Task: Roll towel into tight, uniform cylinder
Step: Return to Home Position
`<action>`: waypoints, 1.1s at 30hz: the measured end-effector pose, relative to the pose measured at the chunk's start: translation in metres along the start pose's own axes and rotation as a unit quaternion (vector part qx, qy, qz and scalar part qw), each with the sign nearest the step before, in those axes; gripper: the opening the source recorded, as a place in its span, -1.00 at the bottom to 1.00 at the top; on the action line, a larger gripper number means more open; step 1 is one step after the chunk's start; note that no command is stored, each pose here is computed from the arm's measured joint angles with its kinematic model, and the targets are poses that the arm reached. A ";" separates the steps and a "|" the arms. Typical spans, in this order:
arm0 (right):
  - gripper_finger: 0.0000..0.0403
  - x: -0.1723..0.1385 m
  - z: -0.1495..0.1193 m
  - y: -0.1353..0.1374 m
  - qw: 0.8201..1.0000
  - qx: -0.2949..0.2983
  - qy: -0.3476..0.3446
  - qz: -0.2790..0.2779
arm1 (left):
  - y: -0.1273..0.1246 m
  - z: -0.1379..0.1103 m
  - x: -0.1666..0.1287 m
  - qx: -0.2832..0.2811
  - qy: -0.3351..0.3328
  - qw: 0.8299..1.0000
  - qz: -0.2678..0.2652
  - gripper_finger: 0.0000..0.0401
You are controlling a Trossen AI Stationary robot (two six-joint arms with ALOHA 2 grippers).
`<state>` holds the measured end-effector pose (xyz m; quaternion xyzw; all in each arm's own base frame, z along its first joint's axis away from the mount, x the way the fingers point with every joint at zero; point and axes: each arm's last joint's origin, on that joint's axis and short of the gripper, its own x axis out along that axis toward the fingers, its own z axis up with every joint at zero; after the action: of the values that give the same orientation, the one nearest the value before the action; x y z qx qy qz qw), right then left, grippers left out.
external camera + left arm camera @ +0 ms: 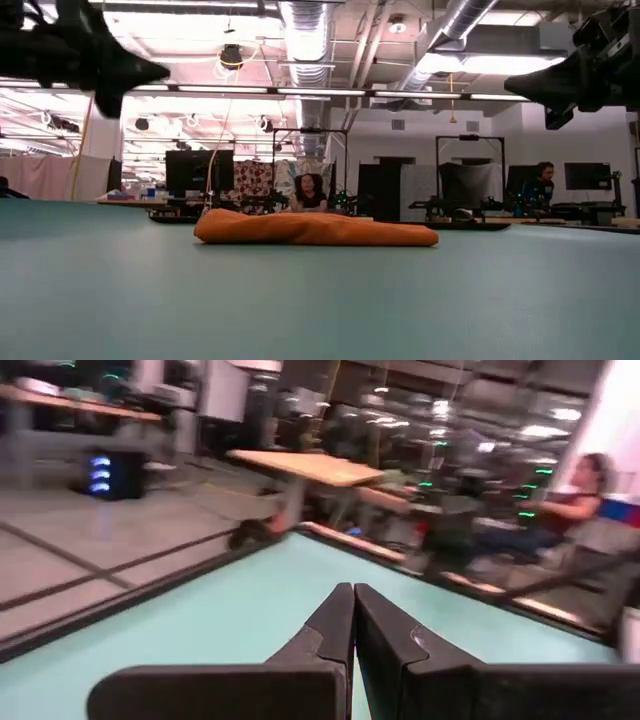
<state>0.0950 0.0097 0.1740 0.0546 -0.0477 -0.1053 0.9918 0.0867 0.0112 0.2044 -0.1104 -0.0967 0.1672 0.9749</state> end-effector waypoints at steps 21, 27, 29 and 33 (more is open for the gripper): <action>-0.94 0.000 -0.001 -0.001 1.000 -0.014 0.002 -0.014 | -0.009 -0.032 -0.002 0.016 0.041 0.998 -0.047 -1.00; -0.94 0.000 -0.001 -0.001 1.000 -0.014 0.002 -0.014 | -0.009 -0.034 -0.002 -0.011 0.051 0.997 -0.050 -1.00; -0.94 0.000 -0.001 -0.001 1.000 -0.014 0.002 -0.014 | -0.009 -0.034 -0.002 -0.007 0.052 0.997 -0.051 -1.00; -0.94 0.000 -0.001 -0.001 1.000 -0.015 0.002 -0.013 | -0.009 -0.034 -0.002 -0.008 0.052 0.997 -0.051 -1.00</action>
<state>0.0948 0.0089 0.1729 0.0411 -0.0430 -0.1190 0.9911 0.0956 -0.0040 0.1735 -0.1213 -0.0529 0.1110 0.9850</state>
